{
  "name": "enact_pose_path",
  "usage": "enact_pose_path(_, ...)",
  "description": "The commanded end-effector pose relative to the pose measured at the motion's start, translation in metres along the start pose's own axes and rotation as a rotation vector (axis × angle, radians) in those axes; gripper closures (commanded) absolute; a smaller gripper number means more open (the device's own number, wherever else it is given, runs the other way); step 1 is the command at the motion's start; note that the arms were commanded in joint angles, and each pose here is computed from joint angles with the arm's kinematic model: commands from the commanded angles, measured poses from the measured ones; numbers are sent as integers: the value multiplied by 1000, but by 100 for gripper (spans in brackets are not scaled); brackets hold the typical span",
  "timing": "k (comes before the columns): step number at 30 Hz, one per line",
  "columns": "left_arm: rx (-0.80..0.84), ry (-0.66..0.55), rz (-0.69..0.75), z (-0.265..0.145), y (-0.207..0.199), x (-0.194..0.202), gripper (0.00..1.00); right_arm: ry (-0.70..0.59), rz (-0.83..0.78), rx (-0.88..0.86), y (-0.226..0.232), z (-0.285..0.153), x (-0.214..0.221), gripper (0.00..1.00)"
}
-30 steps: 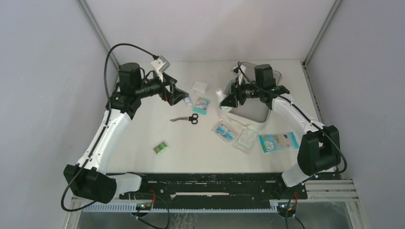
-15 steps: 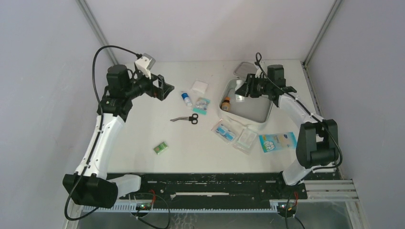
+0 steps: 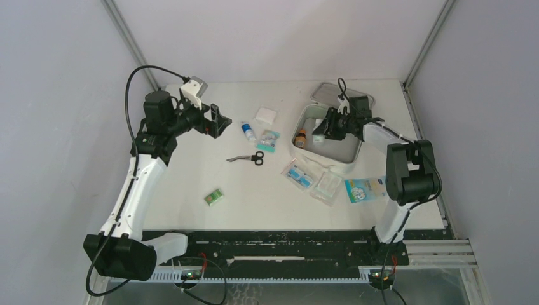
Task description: Organize the medicine kit
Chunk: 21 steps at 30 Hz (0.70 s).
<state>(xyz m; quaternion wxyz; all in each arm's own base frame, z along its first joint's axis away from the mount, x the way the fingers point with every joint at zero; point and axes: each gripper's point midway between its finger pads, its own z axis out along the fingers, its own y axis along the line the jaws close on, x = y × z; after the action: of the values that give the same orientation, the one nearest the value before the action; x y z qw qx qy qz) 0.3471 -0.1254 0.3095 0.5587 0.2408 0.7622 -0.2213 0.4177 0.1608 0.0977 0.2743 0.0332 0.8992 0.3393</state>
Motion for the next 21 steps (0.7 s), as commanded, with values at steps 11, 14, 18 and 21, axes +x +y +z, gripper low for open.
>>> enact_pose_path(11,14,-40,20,-4,-4,-5,0,84,119,3,-2,38,28,70)
enact_pose_path(14,17,-42,21,-3,-4,-5,0,101,139,-13,0,42,32,68)
enact_pose_path(18,20,-43,22,-3,-4,-5,0,121,160,-15,1,44,37,64)
enact_pose_path(21,21,-43,21,-3,-4,-5,0,128,171,-18,2,44,39,63)
